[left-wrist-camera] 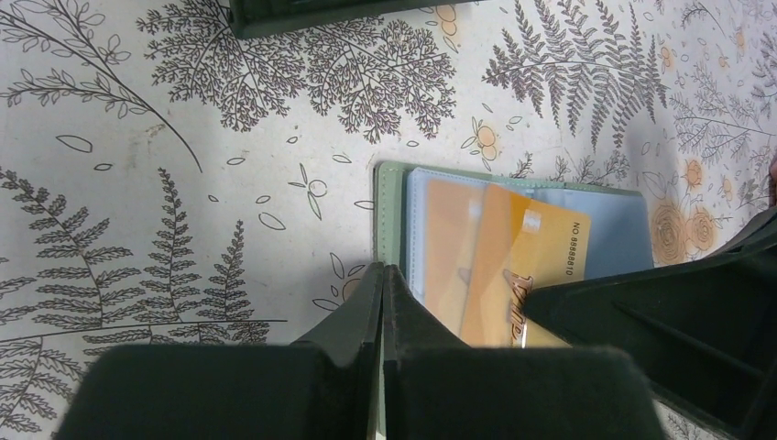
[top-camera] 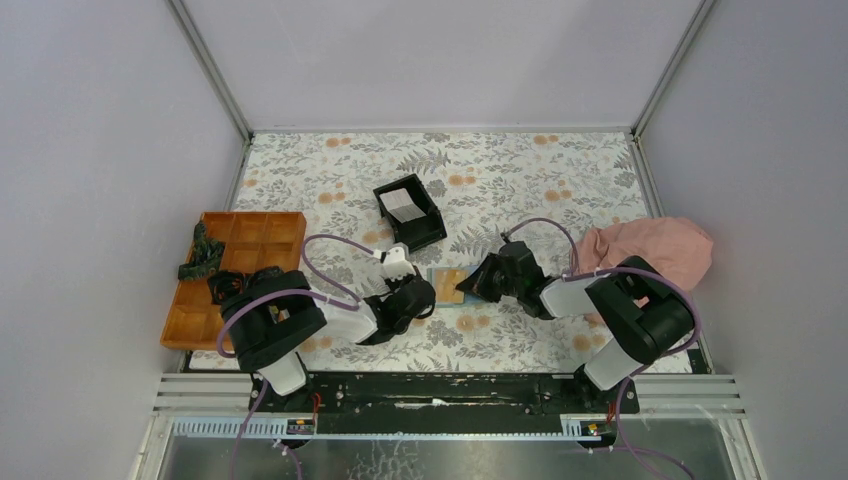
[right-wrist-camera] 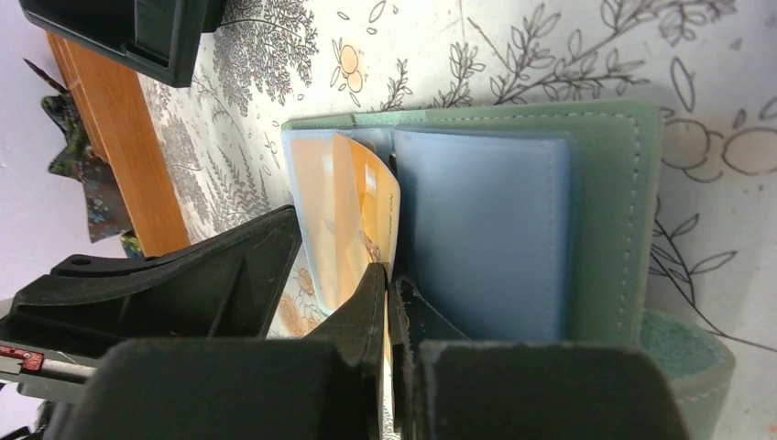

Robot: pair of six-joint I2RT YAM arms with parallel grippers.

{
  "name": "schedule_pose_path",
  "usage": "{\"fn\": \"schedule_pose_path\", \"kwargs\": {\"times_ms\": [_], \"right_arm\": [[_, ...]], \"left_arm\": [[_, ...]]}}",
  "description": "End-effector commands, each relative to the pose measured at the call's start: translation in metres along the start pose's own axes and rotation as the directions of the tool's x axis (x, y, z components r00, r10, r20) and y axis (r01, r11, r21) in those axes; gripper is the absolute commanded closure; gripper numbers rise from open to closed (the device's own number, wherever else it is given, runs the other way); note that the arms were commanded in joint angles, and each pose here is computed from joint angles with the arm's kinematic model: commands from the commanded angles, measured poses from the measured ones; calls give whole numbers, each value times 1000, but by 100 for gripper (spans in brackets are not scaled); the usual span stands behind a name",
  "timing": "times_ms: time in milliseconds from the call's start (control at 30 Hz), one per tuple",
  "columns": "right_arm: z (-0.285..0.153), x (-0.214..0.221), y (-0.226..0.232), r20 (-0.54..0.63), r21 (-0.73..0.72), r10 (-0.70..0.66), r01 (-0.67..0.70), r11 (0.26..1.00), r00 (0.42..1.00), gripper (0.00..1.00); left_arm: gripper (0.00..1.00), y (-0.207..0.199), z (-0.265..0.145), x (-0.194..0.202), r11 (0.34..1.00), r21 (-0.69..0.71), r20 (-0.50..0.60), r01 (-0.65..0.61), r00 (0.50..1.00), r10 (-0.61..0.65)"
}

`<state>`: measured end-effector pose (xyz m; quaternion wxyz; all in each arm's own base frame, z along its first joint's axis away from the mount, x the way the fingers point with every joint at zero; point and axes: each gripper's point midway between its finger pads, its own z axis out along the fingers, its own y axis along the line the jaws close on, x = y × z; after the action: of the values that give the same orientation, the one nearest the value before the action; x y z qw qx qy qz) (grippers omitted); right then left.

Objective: Put the credit cards into the card holder
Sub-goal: Insert the credit card into the card holder.

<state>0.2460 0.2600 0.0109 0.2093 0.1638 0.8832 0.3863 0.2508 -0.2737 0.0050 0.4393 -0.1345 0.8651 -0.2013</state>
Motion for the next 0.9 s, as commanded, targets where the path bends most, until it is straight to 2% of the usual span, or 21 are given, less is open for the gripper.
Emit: {"fn": "schedule_pose_path", "kwargs": {"times_ms": [0,133,267,400,867], "right_arm": [[1,22,-48,-113,180,-93,113,977,989,97],[-1,31,-51,-187,176,-151,184,967,971,86],[-3,34,-52,-229,169,-189,230,958,955,64],[-10,28,-41,-208,149,-229,263,953,951,50],[-22,5,-37,-185,246,-301,341,907,935,47]], "left_arm": [[100,67,-32,90,966,-91,-371,-242,908,192],[99,65,-29,90,962,-95,-370,-254,906,203],[99,64,-27,90,959,-100,-372,-264,904,211],[99,66,-26,91,958,-106,-373,-267,903,211],[99,63,-27,88,959,-101,-365,-265,907,212]]}}
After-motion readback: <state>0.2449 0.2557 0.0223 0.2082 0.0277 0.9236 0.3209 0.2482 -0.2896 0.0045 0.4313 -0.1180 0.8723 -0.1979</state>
